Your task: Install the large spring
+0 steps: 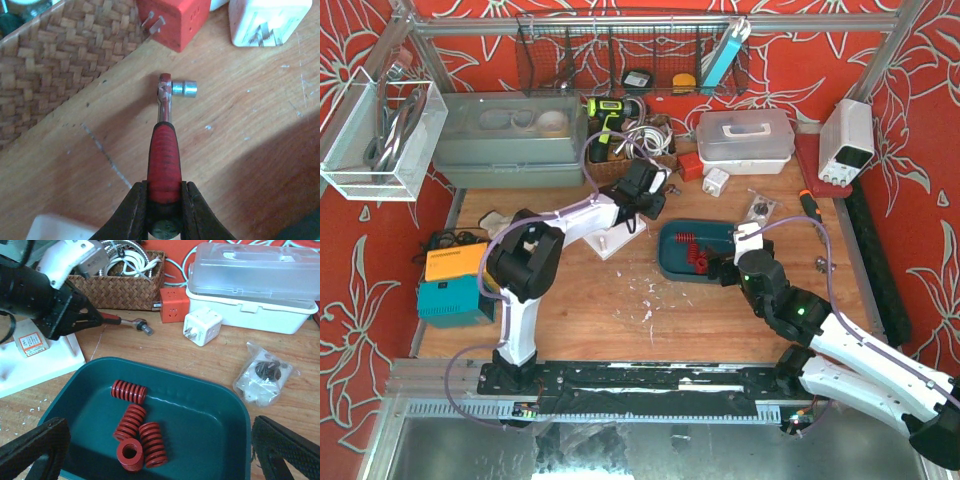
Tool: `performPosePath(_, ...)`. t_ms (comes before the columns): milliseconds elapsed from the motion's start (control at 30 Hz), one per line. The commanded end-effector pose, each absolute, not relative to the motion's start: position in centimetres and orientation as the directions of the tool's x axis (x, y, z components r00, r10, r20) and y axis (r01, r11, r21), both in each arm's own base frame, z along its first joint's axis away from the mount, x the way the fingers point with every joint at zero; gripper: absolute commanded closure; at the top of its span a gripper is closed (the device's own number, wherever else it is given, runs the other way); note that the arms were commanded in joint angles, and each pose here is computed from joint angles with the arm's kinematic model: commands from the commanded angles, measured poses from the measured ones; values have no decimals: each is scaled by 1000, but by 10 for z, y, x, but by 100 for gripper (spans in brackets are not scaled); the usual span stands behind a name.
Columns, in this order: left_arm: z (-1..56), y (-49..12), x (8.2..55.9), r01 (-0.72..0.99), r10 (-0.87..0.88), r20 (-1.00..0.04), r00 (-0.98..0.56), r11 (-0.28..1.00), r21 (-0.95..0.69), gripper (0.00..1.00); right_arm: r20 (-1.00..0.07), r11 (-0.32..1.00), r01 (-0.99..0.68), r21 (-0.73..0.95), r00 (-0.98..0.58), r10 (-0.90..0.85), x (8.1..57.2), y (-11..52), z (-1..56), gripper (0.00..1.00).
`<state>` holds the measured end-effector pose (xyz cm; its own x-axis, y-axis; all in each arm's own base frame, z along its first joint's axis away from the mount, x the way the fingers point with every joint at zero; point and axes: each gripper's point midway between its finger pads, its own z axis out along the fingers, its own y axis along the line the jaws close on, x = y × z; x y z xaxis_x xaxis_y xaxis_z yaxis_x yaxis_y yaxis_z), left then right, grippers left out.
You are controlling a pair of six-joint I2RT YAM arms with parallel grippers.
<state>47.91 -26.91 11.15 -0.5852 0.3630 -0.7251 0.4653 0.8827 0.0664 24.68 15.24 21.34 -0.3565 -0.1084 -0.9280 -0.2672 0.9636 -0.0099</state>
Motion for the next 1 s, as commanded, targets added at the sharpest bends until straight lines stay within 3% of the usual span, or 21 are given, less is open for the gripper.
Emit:
performPosePath(0, 112, -286, 494, 478, 360, -753, -551, 876, 69, 100, -926, 967, -252, -25, -360, -118, 247, 149, 207, 1)
performPosePath(200, 107, -284, 505, 454, 367, -746, -555, 886, 98, 68, -926, 968, -251, -25, -358, -117, 246, 149, 208, 1)
performPosePath(500, 138, -274, 504, 398, 329, -773, -543, 911, 108, 48, -928, 968, -249, -25, -355, -115, 246, 148, 209, 1)
performPosePath(800, 194, -198, 485, 13, 131, -833, -538, 989, 147, 35, -925, 966, -257, -21, -361, -116, 246, 150, 207, 1)
performPosePath(967, 208, -159, 461, -210, -99, -865, -492, 978, 8, 17, -923, 964, -264, -21, -365, -120, 246, 152, 205, 1)
